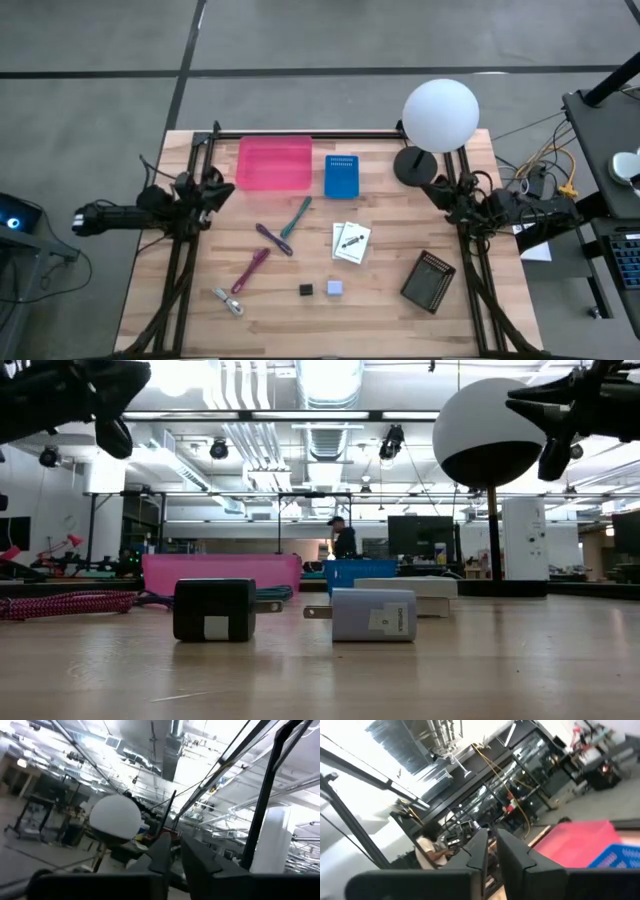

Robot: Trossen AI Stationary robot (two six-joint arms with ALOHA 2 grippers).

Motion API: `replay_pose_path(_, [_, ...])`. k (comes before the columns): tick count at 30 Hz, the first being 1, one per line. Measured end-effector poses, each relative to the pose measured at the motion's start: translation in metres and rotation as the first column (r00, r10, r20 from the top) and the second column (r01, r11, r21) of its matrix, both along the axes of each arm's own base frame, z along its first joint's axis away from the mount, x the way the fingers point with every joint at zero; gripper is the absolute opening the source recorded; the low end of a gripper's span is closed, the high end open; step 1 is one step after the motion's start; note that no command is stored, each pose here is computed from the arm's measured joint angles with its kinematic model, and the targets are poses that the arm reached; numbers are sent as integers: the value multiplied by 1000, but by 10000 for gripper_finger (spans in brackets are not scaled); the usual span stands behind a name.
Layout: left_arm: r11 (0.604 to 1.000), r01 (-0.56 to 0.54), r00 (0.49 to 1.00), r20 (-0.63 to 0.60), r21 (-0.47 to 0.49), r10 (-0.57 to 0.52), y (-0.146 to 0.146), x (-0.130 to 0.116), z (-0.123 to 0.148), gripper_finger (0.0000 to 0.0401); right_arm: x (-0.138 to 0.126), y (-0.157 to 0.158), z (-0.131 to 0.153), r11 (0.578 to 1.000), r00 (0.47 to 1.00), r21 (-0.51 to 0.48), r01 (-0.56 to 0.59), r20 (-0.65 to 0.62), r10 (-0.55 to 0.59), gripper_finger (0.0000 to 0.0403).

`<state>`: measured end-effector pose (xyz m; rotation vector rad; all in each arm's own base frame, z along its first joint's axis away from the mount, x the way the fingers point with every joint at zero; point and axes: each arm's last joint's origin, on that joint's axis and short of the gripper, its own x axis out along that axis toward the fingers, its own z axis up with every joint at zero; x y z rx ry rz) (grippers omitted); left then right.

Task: Pick and place items into bin
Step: Put the top white card reader box into the black bin

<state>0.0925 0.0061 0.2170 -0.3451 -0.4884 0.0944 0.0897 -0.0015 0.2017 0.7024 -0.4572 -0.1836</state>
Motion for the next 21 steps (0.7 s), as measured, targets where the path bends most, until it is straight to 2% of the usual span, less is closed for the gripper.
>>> replay_pose_path(5, [1000,-15,1000,2,5,15,0,3,7,113,1,0,4,1000,1000,-14,2,7,-2,77])
replay_pose_path(9, [1000,-4,995,99,-13,5,0,2,18,157,4,1,18,999,1000,-31,-9,-6,9,112])
replay_pose_path(15, [1000,8,971,240,-11,-5,0,0,30,168,16,6,51,982,994,-169,-87,-75,75,156])
replay_pose_path(17, [1000,6,970,244,-8,-4,0,1,30,169,22,7,60,974,990,-203,-96,-118,73,165])
replay_pose_path(21, [1000,6,974,227,-9,-4,0,4,29,169,35,8,76,972,976,-206,-115,-205,72,176])
